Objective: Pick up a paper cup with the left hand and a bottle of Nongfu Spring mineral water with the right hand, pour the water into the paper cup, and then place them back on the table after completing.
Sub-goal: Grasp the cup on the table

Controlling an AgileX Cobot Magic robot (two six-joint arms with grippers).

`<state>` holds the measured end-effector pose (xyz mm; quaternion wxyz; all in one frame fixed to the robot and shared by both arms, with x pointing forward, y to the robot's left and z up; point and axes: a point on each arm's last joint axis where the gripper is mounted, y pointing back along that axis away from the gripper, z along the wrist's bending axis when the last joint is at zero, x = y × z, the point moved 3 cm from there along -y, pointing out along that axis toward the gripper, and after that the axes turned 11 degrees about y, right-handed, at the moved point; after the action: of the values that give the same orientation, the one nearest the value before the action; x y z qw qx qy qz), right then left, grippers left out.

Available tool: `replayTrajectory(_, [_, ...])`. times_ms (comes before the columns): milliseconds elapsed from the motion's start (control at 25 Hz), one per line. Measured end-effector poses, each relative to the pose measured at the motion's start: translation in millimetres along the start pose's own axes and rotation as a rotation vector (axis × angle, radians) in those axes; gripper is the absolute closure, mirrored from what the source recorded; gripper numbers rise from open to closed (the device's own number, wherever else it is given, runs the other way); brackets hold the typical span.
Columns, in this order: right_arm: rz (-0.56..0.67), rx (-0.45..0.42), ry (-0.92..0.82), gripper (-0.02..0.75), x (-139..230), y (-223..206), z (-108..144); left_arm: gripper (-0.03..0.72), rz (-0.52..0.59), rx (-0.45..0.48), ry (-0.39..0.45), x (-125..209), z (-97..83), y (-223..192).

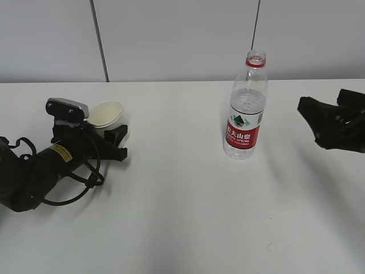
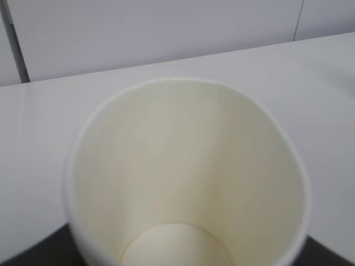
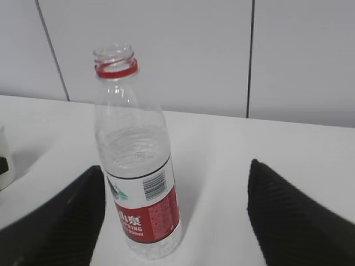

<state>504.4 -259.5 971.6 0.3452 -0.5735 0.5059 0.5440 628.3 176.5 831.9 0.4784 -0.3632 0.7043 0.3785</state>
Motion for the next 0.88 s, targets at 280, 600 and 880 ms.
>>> replayTrajectory(280, [0.015,-0.073,-0.053,0.148,21.7,-30.6,6.8,0.307,-0.001,0.001,0.0,-0.1,-0.1,0.0])
replayTrajectory(600, [0.038,-0.115,-0.118,0.148,47.5,-69.1,9.0,0.307,-0.001,0.001,0.0,-0.1,-0.1,0.0])
replayTrajectory(880, [0.037,-0.159,-0.136,0.079,57.0,-94.4,11.2,0.307,-0.001,0.001,0.0,-0.2,-0.2,0.0])
